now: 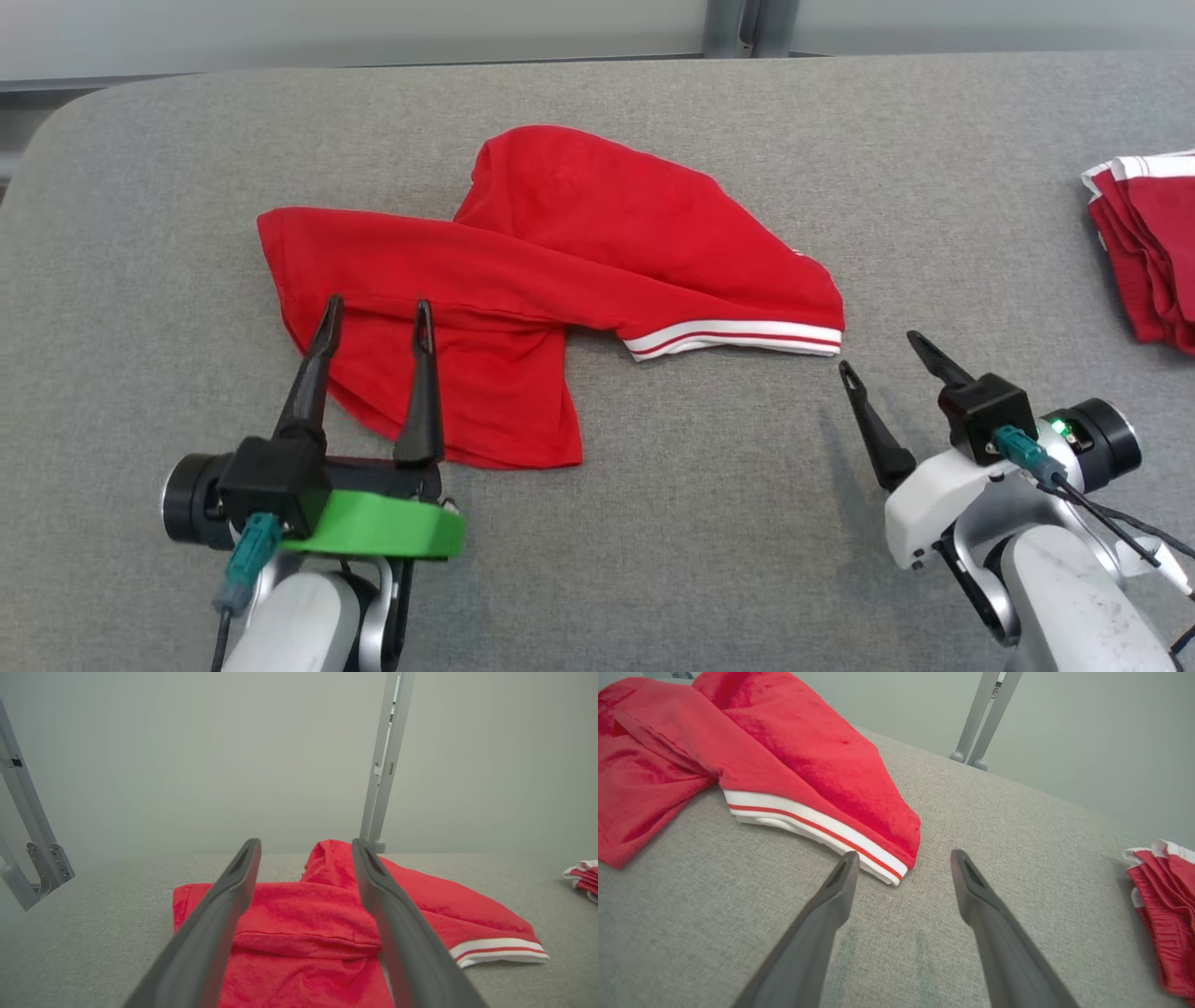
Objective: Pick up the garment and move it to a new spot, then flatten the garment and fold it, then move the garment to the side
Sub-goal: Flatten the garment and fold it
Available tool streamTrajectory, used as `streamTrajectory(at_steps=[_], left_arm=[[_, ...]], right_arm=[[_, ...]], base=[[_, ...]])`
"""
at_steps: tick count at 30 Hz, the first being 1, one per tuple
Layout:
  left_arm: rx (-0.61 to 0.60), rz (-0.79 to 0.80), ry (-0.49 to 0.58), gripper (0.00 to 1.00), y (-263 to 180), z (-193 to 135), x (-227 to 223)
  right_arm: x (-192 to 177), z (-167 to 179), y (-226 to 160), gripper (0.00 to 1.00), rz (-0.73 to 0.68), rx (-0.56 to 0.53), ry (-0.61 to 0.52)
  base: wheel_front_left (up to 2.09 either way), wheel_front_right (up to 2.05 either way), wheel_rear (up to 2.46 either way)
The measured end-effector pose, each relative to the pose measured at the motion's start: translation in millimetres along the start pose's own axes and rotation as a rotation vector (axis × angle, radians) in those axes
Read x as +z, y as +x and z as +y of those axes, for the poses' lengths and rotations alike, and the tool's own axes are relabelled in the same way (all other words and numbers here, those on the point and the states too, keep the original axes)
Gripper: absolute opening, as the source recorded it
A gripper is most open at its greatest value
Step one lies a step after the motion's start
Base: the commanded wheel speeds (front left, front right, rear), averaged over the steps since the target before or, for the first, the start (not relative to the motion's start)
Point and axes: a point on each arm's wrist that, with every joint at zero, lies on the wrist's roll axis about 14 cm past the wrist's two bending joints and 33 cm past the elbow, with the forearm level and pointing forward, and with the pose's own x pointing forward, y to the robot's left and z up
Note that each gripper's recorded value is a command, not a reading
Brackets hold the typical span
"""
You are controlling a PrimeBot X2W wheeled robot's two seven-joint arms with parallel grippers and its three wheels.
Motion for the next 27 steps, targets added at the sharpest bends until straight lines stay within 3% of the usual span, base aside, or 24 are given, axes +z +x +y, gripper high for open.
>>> streamTrajectory(at_steps=[7,20,21,22,23,24,27], left_arm=[[-0.009,0.016,0.010,1.00,-26,9,-4],[0.066,0.060,0.032,1.00,-55,36,-16],[0.069,0.062,0.035,1.00,-56,37,-16],[0.073,0.067,0.039,1.00,-56,39,-18],[0.075,0.071,0.042,1.00,-57,40,-19],[0.079,0.073,0.045,1.00,-57,42,-19],[0.087,0.077,0.047,1.00,-59,44,-21]], right_arm=[[-16,-8,18,1.00,0.077,0.023,-0.068],[-52,10,48,1.00,0.195,0.119,-0.094],[-54,13,51,0.95,0.202,0.129,-0.096],[-56,16,53,0.60,0.207,0.139,-0.096],[-56,19,55,0.38,0.207,0.148,-0.098],[-56,22,57,0.03,0.204,0.159,-0.100],[-54,26,61,0.00,0.196,0.175,-0.107]], base=[[0.00,0.00,0.00],[0.00,0.00,0.00],[0.00,0.00,0.00],[0.00,0.00,0.00],[0.00,0.00,0.00],[0.00,0.00,0.00],[0.00,0.00,0.00]])
